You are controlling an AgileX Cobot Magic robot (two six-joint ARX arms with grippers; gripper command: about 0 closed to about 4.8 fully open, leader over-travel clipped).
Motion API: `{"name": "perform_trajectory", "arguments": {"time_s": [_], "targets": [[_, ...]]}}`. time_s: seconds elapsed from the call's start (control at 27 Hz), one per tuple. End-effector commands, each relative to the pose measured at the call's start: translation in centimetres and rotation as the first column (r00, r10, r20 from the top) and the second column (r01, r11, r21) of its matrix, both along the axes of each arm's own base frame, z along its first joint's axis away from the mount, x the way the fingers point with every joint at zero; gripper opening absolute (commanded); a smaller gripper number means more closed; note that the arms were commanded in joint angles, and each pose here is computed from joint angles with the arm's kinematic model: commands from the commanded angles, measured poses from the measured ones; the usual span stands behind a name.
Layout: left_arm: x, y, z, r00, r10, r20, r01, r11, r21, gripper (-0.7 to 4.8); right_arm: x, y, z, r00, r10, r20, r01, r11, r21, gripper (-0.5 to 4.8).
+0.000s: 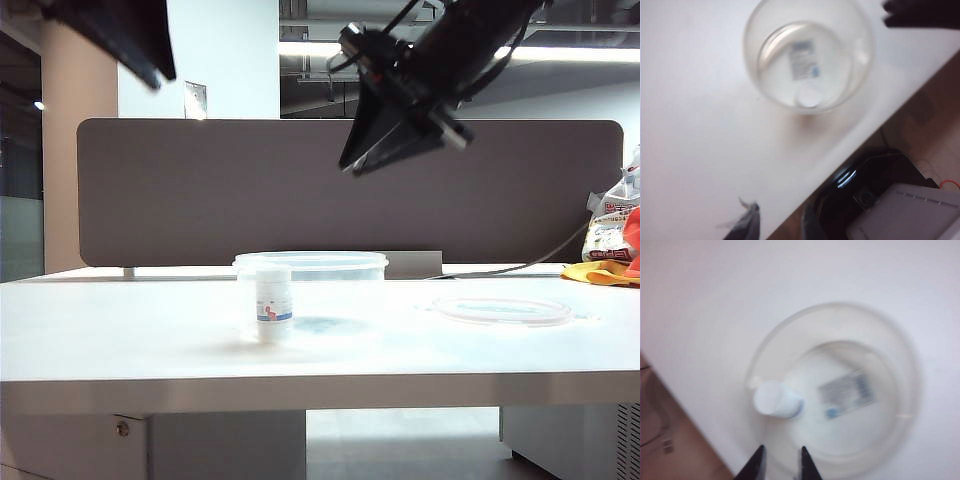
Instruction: Remove the lid of the round box, pick up the small white medicine bottle inside, and place it on the table.
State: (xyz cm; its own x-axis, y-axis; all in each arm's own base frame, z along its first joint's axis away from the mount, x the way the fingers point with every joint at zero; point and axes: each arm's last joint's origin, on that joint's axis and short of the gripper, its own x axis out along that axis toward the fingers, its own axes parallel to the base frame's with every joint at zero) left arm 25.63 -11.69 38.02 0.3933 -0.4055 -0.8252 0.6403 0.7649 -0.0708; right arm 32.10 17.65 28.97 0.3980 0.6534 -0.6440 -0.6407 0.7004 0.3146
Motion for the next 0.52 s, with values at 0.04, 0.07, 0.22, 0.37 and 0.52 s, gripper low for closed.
{"name": "perform_trajectory", "arguments": {"time_s": [0.04,0.07,0.22,0.37,0.52], "targets": [[-2.0,-0.1,1.7,0.998,-0.027,0.053,0.029,0.999,-0.031,1.14,-0.3,0.2,2.1,0.997,-0.013,0.07,0.018,0.997,-0.075,0.86],[-2.7,-0.2,2.1,0.997,-0.036,0.068,0.039,0.998,-0.04,1.14,-0.4,0.3,2.7,0.997,-0.011,0.082,0.019,0.995,-0.097,0.86],[-5.3,-0.1,3.8,0.989,-0.071,0.134,0.082,0.994,-0.076,1.14,-1.4,1.6,4.6,0.986,0.022,0.164,0.016,0.974,-0.227,0.86],[-7.7,0.4,5.1,0.983,-0.077,0.166,0.096,0.989,-0.109,1.11,-2.2,3.0,6.2,0.972,0.056,0.228,-0.001,0.972,-0.234,0.86],[-9.5,1.7,5.5,0.985,-0.018,0.174,0.027,0.998,-0.049,1.11,-2.0,3.4,6.5,0.971,0.03,0.235,0.012,0.985,-0.175,0.98]]}}
